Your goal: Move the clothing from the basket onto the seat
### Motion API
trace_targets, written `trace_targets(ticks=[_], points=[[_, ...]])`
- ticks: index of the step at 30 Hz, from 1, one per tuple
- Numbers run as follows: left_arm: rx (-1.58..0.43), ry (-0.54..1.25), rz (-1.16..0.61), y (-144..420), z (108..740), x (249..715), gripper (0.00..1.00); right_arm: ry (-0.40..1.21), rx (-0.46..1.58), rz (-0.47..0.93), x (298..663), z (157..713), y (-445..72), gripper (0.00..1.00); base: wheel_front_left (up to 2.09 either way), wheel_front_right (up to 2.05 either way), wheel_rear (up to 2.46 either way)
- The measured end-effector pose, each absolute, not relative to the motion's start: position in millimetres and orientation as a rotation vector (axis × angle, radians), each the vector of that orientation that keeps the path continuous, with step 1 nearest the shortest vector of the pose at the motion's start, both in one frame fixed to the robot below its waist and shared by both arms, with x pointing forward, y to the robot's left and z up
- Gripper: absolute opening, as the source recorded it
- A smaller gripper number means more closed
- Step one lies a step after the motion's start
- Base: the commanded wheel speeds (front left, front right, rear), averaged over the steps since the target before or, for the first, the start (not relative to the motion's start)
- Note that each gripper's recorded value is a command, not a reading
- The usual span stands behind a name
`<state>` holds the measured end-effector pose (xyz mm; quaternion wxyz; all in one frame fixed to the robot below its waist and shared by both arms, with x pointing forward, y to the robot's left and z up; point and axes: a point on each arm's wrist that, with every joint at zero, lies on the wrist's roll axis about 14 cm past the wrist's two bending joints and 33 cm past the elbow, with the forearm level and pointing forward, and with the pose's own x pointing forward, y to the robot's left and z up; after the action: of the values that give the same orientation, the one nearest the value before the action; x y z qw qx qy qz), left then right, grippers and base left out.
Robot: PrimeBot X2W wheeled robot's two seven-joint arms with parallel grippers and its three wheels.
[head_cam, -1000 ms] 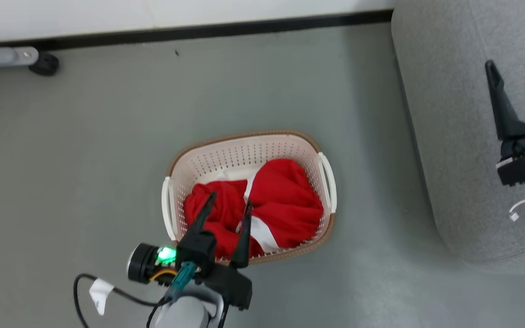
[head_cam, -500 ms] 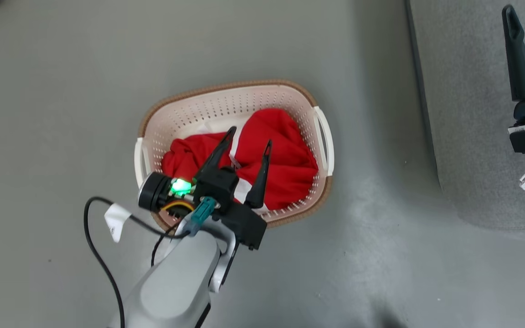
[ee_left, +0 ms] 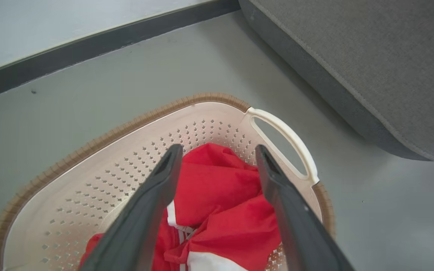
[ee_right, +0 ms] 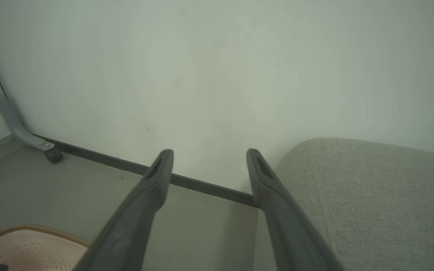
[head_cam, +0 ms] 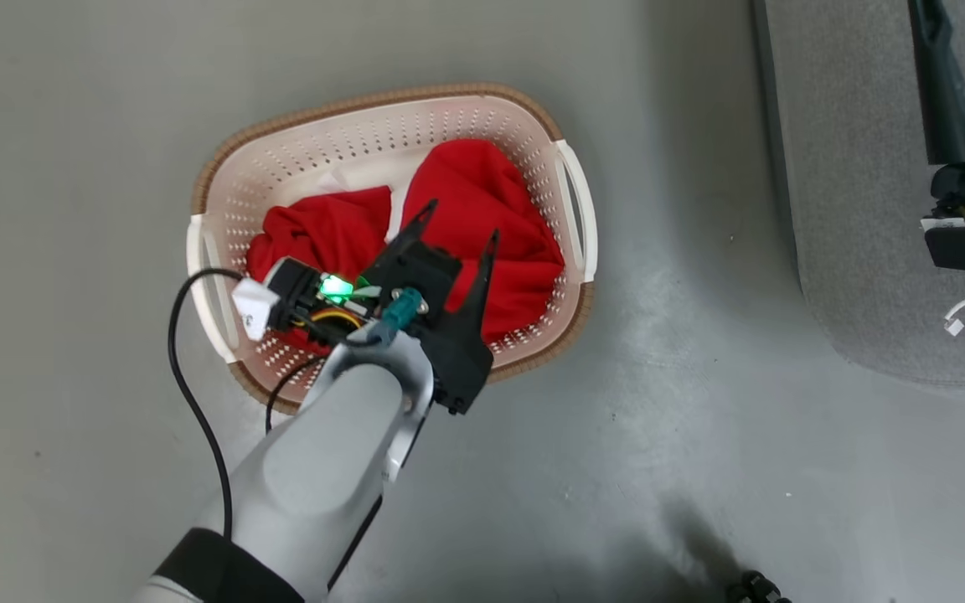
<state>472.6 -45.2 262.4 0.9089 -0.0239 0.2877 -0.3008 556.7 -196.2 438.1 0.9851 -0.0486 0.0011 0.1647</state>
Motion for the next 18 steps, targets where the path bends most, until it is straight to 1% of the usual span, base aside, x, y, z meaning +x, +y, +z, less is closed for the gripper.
trace_targets(ticks=[9,13,18], points=[[-0.040,0.772,-0.596,-42,213,475,1.00,-0.008,-0.107,0.375,559,432,-191,1.00,0.00,0.00,0.00],[-0.014,0.857,-0.610,-43,188,466,1.00,-0.034,-0.106,0.395,565,434,-187,1.00,0.00,0.00,0.00],[0.025,0.950,-0.645,-45,160,450,1.00,-0.023,-0.105,0.410,568,423,-184,1.00,0.00,0.00,0.00]])
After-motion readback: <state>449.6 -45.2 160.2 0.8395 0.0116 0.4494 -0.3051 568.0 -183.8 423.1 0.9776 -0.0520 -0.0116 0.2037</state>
